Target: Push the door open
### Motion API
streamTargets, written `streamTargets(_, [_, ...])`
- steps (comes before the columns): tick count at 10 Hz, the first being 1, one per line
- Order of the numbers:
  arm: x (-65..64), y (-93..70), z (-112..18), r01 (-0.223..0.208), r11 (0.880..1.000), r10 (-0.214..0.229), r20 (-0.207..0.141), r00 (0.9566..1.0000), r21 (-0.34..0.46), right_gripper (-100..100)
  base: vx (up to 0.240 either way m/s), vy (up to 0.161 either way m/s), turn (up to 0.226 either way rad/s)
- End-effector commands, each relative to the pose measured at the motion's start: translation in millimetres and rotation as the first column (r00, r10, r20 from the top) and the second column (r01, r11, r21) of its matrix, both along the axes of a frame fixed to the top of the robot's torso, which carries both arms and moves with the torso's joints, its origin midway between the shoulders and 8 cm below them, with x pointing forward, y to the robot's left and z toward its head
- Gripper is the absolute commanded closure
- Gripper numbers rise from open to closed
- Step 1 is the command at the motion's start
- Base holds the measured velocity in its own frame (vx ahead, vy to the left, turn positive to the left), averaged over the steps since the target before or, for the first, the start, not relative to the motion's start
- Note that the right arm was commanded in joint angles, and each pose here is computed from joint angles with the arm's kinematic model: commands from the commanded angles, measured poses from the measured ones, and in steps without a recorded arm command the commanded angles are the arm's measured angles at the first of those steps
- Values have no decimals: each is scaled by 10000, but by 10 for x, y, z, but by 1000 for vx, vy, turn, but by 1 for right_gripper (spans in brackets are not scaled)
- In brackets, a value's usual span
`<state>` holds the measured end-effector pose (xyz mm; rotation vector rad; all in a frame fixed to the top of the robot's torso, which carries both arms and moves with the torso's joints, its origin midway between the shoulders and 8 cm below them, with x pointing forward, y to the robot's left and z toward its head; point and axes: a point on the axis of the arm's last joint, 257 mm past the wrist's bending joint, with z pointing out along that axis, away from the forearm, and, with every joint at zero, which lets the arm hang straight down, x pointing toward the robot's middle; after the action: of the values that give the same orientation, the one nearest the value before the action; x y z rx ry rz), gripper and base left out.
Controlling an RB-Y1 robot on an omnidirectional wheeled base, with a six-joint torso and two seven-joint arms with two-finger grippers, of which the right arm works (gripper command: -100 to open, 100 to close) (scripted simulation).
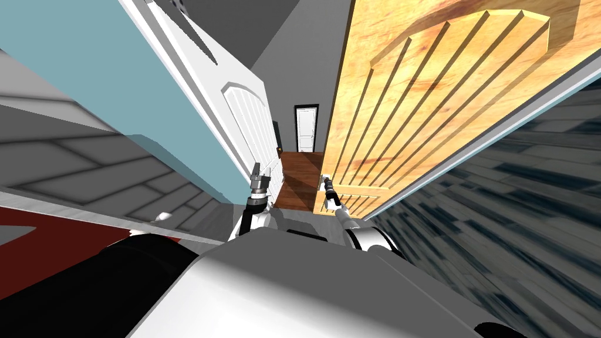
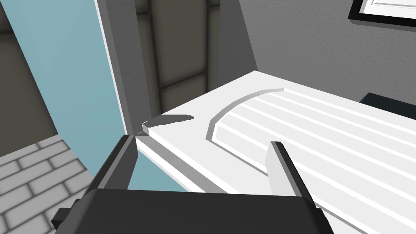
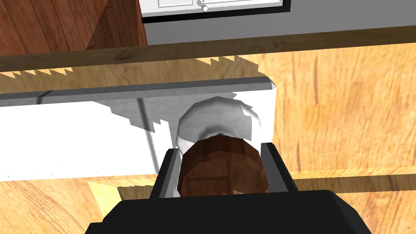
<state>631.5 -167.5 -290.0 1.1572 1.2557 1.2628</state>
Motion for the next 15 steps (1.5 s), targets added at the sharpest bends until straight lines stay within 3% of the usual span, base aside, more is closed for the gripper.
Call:
streamTargets(1, [-26,5,-52,-1,10000,1,-95,10000,7,100,0,0,0])
streamTargets(3, [-26,5,-52,-1,10000,1,-95,10000,7,100,0,0,0])
streamTargets(4, [8,-111,-4,171,9998,-171,-5,9999,-30,100,105,31,-16])
streamTargets(11, [17,-442,-17,708,9975,-708,-26,9975,-69,100,145,72,-35])
streamTargets(15, [11,-746,-29,1226,9924,-1227,-50,9924,-70,100,158,86,-45])
